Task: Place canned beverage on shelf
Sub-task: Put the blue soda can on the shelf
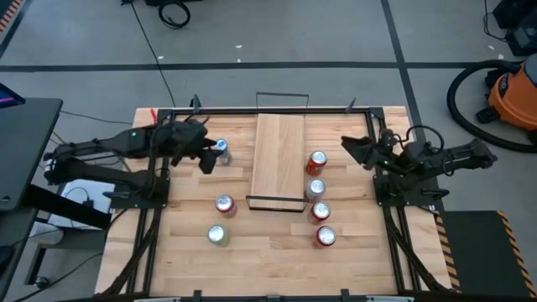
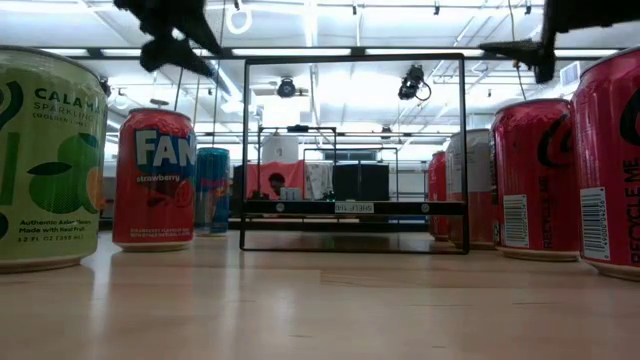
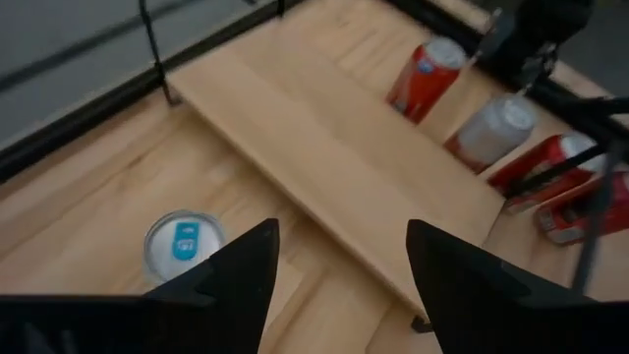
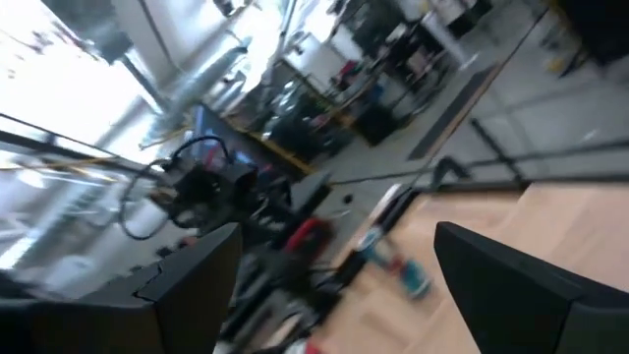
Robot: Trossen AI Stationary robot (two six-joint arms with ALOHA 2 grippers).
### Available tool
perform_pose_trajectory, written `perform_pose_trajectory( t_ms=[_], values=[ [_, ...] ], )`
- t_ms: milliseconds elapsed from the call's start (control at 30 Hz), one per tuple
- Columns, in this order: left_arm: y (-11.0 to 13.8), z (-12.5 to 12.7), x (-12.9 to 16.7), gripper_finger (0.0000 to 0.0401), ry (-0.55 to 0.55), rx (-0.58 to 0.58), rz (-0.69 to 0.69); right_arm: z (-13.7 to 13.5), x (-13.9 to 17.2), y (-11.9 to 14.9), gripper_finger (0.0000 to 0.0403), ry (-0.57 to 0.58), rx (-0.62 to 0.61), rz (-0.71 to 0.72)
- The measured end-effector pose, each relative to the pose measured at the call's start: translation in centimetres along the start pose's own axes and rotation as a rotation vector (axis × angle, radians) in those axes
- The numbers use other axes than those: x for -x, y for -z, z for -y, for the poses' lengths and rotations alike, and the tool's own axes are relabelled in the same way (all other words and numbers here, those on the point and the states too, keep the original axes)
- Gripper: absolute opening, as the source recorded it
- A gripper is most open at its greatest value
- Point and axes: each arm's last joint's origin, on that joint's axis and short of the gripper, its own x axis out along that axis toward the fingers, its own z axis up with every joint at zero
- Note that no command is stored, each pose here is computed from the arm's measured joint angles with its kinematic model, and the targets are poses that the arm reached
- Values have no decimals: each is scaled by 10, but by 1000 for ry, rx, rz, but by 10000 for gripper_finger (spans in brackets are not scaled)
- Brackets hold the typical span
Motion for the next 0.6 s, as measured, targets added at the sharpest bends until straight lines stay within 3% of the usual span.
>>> perform_pose_trajectory(
  t_ms=[100,267,467,600],
  values=[
    [-4,-8,-6,236,-7,-18,-17,-8,-9,-8,348,40,101,-15],
    [-5,-11,-21,247,-5,-65,-78,-19,-23,-19,349,85,255,-161],
    [-12,-10,-39,305,12,-100,-203,-28,-37,-28,350,87,396,-271],
    [-23,-7,-45,342,-60,-232,-293,-30,-42,-32,351,91,482,-282]
  ],
)
